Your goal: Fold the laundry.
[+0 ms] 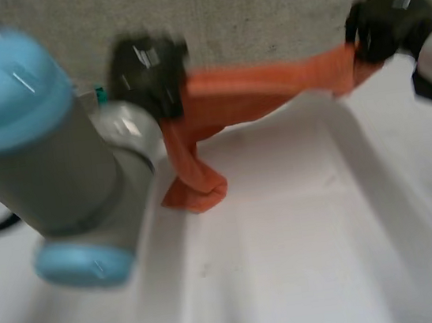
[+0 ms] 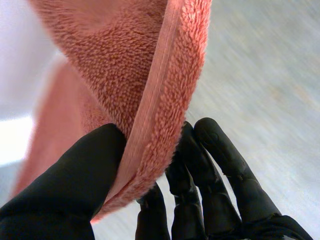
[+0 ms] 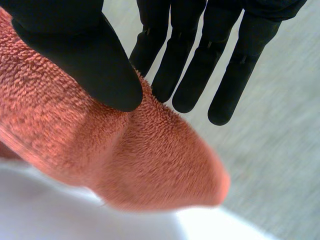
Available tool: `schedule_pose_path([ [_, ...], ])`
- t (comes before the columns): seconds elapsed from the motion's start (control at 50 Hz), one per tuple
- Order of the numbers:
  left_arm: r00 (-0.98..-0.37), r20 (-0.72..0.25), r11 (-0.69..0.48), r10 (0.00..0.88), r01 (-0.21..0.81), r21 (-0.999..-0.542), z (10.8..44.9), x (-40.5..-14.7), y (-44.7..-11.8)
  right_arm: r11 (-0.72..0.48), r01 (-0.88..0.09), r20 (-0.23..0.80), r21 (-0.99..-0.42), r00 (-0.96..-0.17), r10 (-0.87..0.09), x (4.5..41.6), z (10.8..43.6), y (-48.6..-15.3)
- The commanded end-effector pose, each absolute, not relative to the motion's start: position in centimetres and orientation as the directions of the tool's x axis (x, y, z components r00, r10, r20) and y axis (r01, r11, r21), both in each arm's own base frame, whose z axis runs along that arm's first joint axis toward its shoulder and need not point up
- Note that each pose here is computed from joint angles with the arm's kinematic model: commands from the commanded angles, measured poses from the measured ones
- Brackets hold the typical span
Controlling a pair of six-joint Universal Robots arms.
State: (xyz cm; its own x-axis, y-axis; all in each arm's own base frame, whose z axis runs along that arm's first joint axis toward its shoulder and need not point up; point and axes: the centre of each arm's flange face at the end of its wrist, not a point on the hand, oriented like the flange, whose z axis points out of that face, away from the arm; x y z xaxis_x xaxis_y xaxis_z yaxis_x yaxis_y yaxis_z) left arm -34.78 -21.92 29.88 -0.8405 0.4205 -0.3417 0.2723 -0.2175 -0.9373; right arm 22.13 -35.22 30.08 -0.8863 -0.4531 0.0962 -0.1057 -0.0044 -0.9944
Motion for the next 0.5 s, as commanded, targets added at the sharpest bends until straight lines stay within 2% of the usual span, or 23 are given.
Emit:
schedule_pose_path([
  [0.02,-0.772,-0.357,-0.040,0.526,0.397,-0.917,19.0,-36.4,-20.6,0.190,-0.275,0.124,-0.942,-0.815,-0.566,21.9,19.7,-34.3],
  [0.1,-0.765,-0.337,0.035,0.549,0.424,-0.905,16.7,-36.7,-21.0,0.229,-0.344,0.157,-0.911,-0.800,-0.579,22.0,16.9,-34.3],
  [0.22,-0.759,-0.315,0.086,0.569,0.436,-0.896,18.4,-36.1,-21.1,0.238,-0.373,0.190,-0.897,-0.811,-0.553,21.9,16.4,-34.6],
  [0.3,-0.761,-0.287,0.091,0.582,0.411,-0.907,20.3,-35.2,-21.2,0.237,-0.354,0.189,-0.905,-0.831,-0.523,21.6,17.3,-34.5],
  [0.38,-0.780,-0.265,0.071,0.566,0.367,-0.928,23.0,-32.9,-21.8,0.216,-0.338,0.191,-0.916,-0.842,-0.505,21.5,19.0,-34.0],
  [0.5,-0.814,-0.271,0.085,0.514,0.363,-0.928,24.0,-29.4,-23.0,0.183,-0.357,0.230,-0.916,-0.841,-0.489,20.7,21.6,-32.5],
])
